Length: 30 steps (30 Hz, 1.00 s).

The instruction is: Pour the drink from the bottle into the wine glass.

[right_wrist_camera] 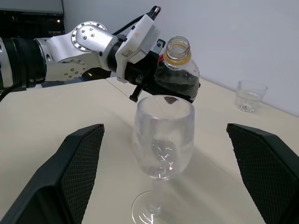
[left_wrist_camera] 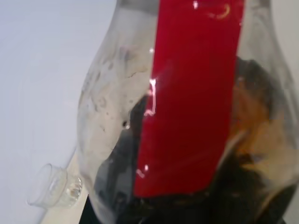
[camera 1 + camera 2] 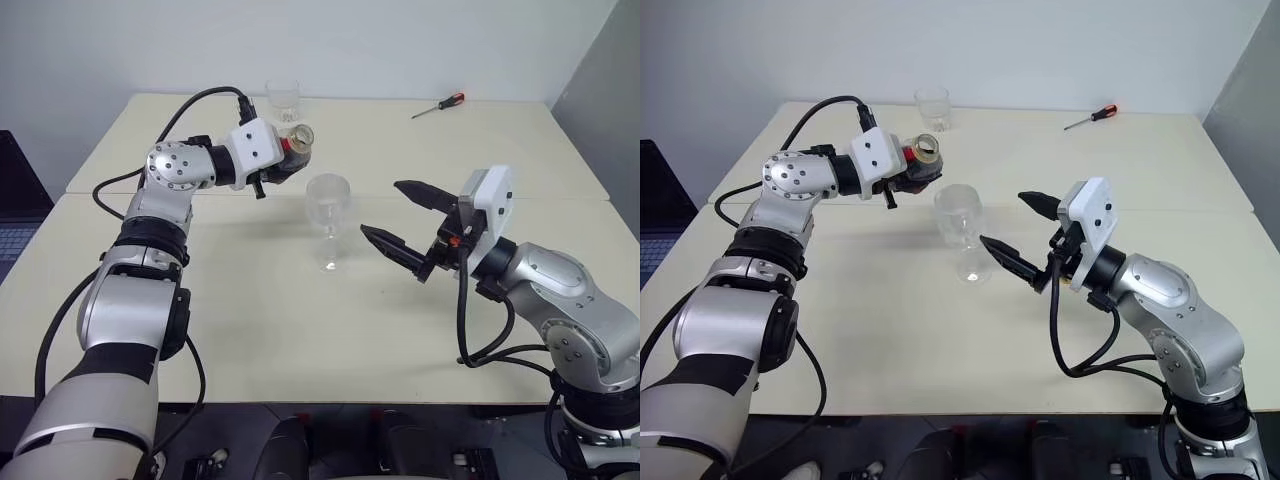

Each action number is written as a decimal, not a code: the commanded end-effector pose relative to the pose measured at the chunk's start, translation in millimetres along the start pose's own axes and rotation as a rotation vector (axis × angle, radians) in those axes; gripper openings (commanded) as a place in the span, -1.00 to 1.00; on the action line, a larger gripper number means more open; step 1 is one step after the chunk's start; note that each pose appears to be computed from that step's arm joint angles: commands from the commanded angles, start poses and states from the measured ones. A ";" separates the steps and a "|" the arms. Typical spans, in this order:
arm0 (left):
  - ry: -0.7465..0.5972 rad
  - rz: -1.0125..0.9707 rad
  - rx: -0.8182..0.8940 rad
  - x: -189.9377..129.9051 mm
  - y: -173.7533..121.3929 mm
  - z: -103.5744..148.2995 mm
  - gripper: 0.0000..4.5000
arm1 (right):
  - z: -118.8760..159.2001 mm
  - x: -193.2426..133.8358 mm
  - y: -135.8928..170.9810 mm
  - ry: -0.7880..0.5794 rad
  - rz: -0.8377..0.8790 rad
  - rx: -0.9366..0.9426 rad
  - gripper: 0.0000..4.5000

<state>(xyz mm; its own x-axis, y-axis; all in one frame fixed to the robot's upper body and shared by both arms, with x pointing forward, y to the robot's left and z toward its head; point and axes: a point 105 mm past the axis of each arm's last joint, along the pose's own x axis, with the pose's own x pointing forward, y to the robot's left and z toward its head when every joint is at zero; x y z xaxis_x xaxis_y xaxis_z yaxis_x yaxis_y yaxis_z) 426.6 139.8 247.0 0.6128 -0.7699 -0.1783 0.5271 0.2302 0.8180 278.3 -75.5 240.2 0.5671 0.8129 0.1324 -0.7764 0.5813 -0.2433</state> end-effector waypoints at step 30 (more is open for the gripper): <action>0.095 -0.016 0.677 -0.9 33.1 35.9 -0.43 | 8.2 4.4 4.3 -0.020 0.002 -0.020 1.00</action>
<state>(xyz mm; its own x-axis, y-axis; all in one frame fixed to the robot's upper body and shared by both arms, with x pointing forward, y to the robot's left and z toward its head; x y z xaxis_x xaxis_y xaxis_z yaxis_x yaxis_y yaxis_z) 424.9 129.3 266.9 0.6635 -0.6922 -0.2839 0.1650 -0.2347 0.9580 281.5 -70.5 239.2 0.5799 0.8071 0.1108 -0.7751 0.5885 -0.2299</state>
